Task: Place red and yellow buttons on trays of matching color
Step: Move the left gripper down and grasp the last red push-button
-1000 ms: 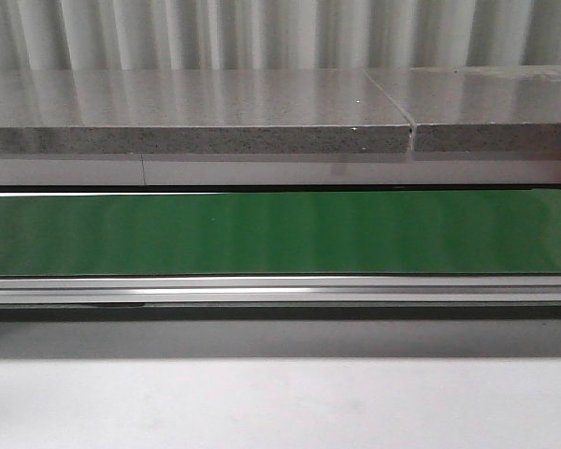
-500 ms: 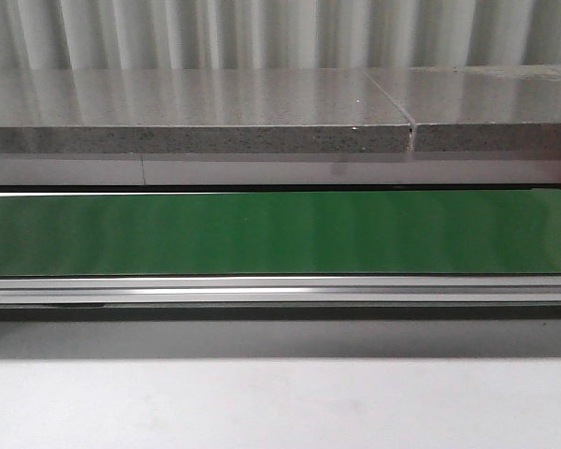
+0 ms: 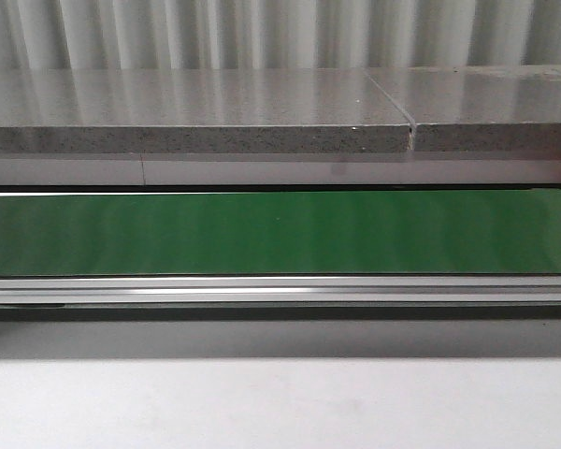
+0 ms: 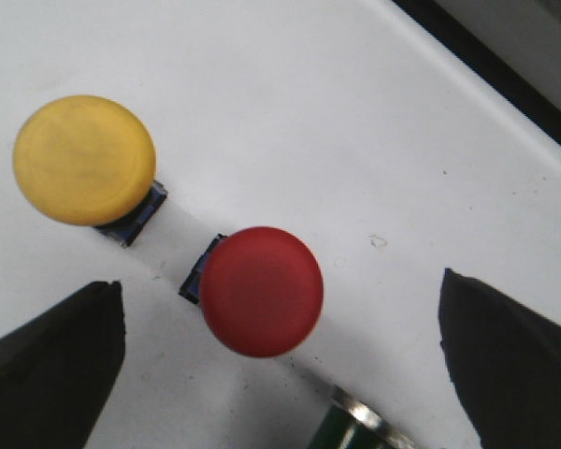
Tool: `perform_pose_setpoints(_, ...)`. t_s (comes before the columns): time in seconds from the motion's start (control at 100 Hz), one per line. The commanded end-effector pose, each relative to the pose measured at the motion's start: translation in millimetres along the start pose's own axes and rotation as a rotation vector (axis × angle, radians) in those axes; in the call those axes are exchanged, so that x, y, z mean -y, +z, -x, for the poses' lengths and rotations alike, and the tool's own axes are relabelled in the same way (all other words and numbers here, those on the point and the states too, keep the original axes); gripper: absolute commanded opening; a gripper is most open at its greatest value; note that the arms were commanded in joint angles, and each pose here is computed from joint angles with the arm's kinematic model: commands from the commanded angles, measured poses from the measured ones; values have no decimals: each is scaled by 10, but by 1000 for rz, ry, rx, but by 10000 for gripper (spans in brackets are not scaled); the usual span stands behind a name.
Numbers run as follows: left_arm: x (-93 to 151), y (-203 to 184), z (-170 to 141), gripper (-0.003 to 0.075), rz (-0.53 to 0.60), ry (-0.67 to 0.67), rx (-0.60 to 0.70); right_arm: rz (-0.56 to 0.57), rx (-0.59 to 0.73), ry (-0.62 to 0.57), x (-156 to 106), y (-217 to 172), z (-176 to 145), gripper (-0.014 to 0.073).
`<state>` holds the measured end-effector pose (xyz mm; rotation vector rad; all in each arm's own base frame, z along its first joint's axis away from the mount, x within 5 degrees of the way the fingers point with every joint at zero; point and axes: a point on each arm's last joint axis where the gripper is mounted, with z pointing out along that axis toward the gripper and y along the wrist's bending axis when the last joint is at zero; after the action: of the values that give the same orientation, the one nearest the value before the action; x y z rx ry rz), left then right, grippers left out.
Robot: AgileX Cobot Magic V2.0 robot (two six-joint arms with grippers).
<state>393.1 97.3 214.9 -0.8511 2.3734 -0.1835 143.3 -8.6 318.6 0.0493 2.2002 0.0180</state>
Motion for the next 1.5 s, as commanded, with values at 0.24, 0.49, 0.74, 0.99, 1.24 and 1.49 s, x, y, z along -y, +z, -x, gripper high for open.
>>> perform_pose_setpoints(0.24,49,35,199,640,-29,-26,71,-10,81,-15,4,-55,115,-68)
perform_pose_setpoints(0.49,25,127,168,640,-19,-28,52,-10,81,-15,4,-55,115,-68)
perform_pose_setpoints(0.74,23,127,153,403,-16,-33,35,-10,80,-15,3,-55,114,-68)
perform_pose_setpoints(0.99,52,76,139,59,-23,-40,19,-10,80,-15,3,-55,114,-68)
perform_pose_setpoints(1.24,172,-395,275,-20,-75,23,127,-10,80,-15,3,-55,114,-68)
perform_pose_setpoints(1.49,267,-1119,286,-20,-103,232,187,-10,80,-15,3,-55,114,-68)
